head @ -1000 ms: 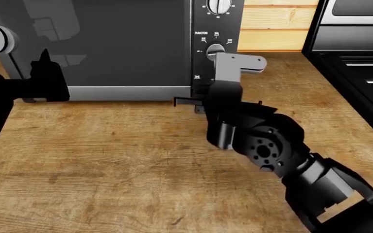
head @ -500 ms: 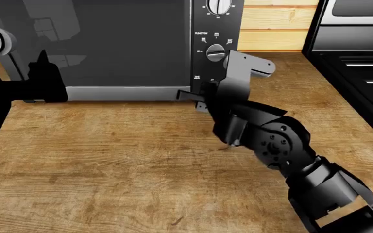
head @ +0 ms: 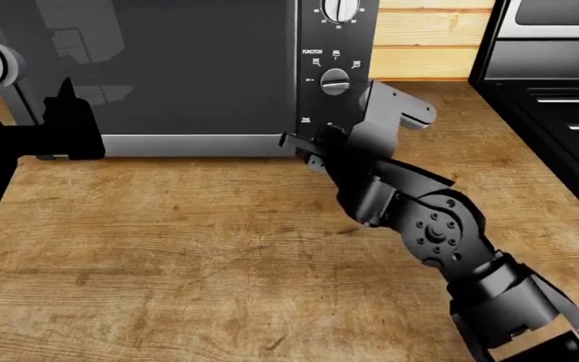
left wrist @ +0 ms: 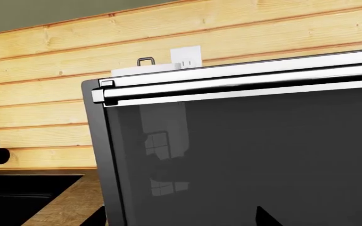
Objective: Turn on the toaster oven by setting the timer.
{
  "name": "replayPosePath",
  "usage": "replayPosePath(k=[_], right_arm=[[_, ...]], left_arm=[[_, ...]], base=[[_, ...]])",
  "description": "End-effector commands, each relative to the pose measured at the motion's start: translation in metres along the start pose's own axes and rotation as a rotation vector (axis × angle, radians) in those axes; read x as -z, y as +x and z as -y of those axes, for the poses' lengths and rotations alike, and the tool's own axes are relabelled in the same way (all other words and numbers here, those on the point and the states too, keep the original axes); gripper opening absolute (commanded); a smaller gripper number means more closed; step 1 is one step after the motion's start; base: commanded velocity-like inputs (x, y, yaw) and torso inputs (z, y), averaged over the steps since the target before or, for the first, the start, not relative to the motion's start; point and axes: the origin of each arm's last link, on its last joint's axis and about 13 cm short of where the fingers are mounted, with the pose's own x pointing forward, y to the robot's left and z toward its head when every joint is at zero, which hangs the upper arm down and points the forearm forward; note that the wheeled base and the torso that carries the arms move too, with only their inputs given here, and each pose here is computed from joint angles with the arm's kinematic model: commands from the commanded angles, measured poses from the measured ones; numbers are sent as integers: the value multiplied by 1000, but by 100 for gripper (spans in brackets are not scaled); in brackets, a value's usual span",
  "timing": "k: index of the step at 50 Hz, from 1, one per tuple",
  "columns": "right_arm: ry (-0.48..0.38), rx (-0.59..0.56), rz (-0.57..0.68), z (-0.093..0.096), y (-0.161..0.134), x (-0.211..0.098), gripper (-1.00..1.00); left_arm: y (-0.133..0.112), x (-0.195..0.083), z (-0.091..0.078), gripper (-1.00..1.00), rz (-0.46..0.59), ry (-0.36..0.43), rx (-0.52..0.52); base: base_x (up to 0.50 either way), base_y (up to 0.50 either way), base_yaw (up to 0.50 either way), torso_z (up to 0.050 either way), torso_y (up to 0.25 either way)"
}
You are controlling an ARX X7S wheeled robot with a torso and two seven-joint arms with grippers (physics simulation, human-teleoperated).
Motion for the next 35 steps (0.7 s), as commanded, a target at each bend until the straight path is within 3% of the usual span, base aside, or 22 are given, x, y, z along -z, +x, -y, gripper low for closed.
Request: replayPosePath(k=[1,15,35], right_arm=[[174,-210,-87,-18,-8,6,-100],[288,-271,-121,-18,-9,4,-100],[370,-328,-130,-16,-8,3,-100]], left_arm=[[1,0,0,100,-1,0,-1],[0,0,-1,100,-2,-3,-4],[1,0,0,100,-3,-4,-3]], base=[[14,0,8,0,0],[6,5,9,-1,0],[7,5,11,-1,0]])
